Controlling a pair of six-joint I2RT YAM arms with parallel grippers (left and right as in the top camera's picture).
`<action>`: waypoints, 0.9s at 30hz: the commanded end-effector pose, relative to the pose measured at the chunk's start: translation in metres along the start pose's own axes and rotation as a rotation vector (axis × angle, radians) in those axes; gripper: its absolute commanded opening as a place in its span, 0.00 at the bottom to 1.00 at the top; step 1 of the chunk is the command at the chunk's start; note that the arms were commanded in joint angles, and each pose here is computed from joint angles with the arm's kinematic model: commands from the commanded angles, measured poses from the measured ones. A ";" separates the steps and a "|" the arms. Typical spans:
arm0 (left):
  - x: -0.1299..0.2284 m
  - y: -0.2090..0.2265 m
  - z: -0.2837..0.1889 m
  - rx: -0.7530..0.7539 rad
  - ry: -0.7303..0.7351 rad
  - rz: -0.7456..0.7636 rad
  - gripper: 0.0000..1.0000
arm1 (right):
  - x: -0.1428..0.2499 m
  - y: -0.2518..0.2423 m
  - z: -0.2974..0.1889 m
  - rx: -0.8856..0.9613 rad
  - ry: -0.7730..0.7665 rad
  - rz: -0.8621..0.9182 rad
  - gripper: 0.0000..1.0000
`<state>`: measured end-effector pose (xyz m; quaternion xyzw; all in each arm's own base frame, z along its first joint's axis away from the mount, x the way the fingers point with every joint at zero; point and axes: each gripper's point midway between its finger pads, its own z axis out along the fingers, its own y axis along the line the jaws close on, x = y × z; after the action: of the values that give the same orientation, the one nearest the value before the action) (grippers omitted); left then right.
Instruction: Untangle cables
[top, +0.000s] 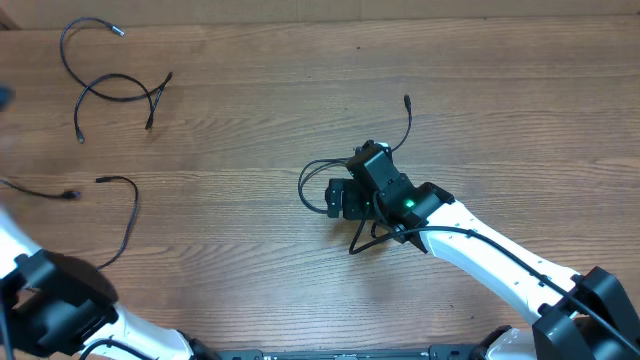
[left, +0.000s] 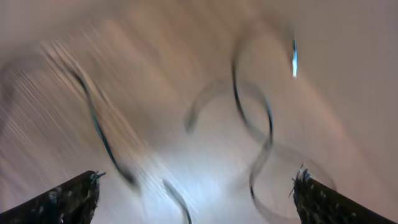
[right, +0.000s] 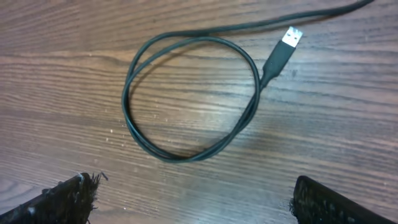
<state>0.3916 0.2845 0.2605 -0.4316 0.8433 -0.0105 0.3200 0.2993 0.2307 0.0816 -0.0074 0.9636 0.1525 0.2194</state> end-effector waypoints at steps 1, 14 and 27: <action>0.037 -0.031 -0.004 -0.036 0.090 0.035 1.00 | -0.007 0.008 -0.002 -0.021 -0.017 0.001 1.00; 0.176 -0.003 0.057 -0.420 0.318 0.005 0.99 | 0.003 0.000 -0.001 0.007 0.020 -0.002 1.00; 0.251 0.052 0.115 -0.382 0.465 0.404 0.85 | 0.007 -0.004 0.005 0.025 0.029 -0.005 1.00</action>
<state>0.3184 0.1615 0.0299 -0.3784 0.9195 0.0991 0.0372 0.2941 0.2264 0.0757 -0.0080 0.9683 0.1413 0.2057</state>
